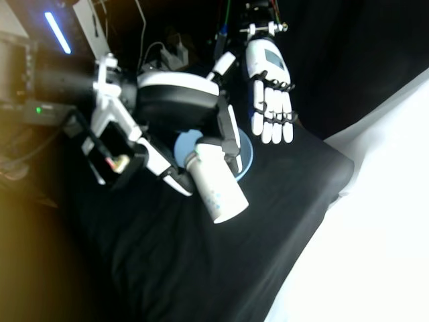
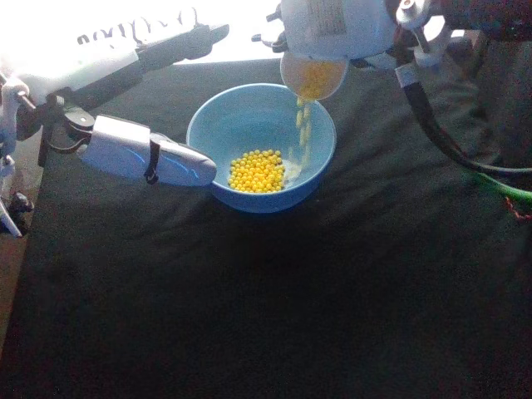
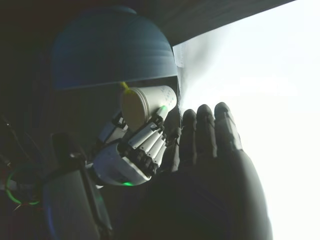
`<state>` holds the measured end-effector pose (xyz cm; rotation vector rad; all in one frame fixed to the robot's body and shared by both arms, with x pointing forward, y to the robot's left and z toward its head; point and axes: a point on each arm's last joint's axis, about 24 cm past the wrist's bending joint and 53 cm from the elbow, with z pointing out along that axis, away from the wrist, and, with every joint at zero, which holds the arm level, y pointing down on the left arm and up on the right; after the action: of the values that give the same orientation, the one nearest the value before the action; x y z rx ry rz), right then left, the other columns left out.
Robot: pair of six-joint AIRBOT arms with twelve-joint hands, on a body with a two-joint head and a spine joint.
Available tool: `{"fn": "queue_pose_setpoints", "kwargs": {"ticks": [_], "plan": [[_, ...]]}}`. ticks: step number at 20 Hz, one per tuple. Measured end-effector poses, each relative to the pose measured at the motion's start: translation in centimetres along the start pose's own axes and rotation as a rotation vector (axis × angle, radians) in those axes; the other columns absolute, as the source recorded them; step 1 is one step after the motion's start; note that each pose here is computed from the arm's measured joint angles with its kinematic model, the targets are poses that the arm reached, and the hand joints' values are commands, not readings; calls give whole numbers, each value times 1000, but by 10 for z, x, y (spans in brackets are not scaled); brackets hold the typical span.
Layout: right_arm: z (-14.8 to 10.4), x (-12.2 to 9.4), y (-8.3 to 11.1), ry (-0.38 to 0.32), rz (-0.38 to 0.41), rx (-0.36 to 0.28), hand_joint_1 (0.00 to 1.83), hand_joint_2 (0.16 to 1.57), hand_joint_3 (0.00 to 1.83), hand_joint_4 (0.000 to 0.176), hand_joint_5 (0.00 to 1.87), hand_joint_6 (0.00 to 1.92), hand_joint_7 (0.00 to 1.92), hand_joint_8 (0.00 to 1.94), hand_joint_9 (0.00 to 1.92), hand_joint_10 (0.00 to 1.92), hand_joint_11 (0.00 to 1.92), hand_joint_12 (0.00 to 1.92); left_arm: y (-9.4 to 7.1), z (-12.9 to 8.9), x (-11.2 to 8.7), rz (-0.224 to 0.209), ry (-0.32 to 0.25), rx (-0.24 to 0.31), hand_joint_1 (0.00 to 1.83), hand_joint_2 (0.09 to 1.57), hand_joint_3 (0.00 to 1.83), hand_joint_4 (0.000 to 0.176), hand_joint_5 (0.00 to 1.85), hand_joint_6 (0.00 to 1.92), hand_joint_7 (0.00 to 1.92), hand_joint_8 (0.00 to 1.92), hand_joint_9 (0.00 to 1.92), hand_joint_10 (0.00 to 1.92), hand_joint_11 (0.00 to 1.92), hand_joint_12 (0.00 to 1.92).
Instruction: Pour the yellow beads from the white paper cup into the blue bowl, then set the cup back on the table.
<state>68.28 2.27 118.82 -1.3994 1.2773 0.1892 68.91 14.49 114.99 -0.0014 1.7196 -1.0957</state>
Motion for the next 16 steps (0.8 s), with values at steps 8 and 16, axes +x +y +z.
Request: {"fn": "queue_pose_setpoints", "kwargs": {"ticks": [8,16], "plan": [[-1,-7,-8,-10,-16,19,1048,1275,0,0,707,1461,1076,1941,1259,1921,1349,1921,0,0,0,0,0,1,597,792,2,66,0,0,173,4,138,6,67,38],[-2,-11,-12,-16,-27,25,1048,1275,0,0,707,1461,1076,1941,1259,1921,1349,1921,-1,2,2,1,3,5,605,785,0,84,0,0,175,1,132,0,58,43]]}}
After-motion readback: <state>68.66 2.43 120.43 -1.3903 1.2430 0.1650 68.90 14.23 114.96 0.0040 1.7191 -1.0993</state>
